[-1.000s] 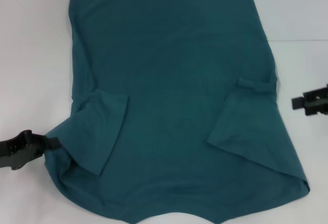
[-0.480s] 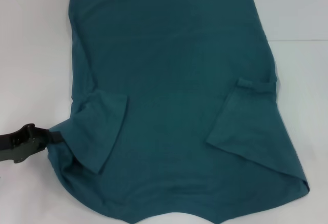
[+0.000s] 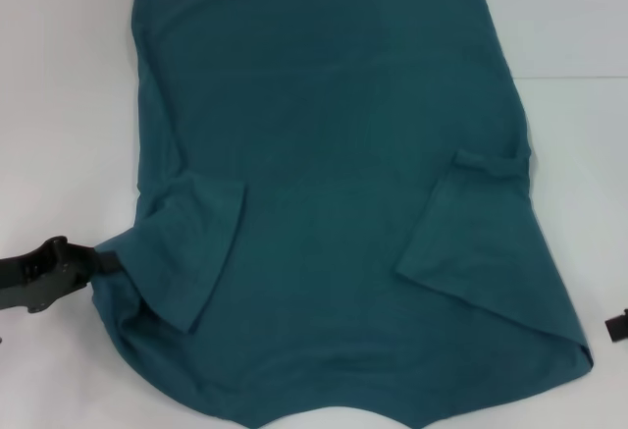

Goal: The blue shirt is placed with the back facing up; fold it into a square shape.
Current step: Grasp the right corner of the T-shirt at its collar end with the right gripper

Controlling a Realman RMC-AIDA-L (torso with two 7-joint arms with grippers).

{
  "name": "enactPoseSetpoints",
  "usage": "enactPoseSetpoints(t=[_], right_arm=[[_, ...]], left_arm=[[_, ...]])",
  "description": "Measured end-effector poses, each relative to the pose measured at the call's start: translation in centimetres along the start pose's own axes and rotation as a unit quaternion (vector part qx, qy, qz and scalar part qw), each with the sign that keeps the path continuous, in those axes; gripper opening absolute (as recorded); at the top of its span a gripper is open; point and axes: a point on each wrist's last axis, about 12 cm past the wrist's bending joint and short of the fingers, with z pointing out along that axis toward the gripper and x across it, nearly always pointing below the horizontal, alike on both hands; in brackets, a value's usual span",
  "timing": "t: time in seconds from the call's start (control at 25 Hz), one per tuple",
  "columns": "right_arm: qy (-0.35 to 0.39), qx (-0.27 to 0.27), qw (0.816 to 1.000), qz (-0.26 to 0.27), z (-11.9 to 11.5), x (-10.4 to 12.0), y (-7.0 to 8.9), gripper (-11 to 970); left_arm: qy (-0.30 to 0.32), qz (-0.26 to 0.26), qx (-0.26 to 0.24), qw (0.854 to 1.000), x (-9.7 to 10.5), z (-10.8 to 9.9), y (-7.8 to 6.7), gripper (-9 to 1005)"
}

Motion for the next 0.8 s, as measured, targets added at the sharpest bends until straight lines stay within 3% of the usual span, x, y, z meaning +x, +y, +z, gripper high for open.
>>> enactPoseSetpoints(t=[0.8], right_arm=[[0.032, 0.034, 0.999, -0.021, 3.6, -0.8, 1.3, 595]], left_arm=[[-0.002, -0.005, 0.001, 1.000, 0.2, 0.1, 0.1, -1]])
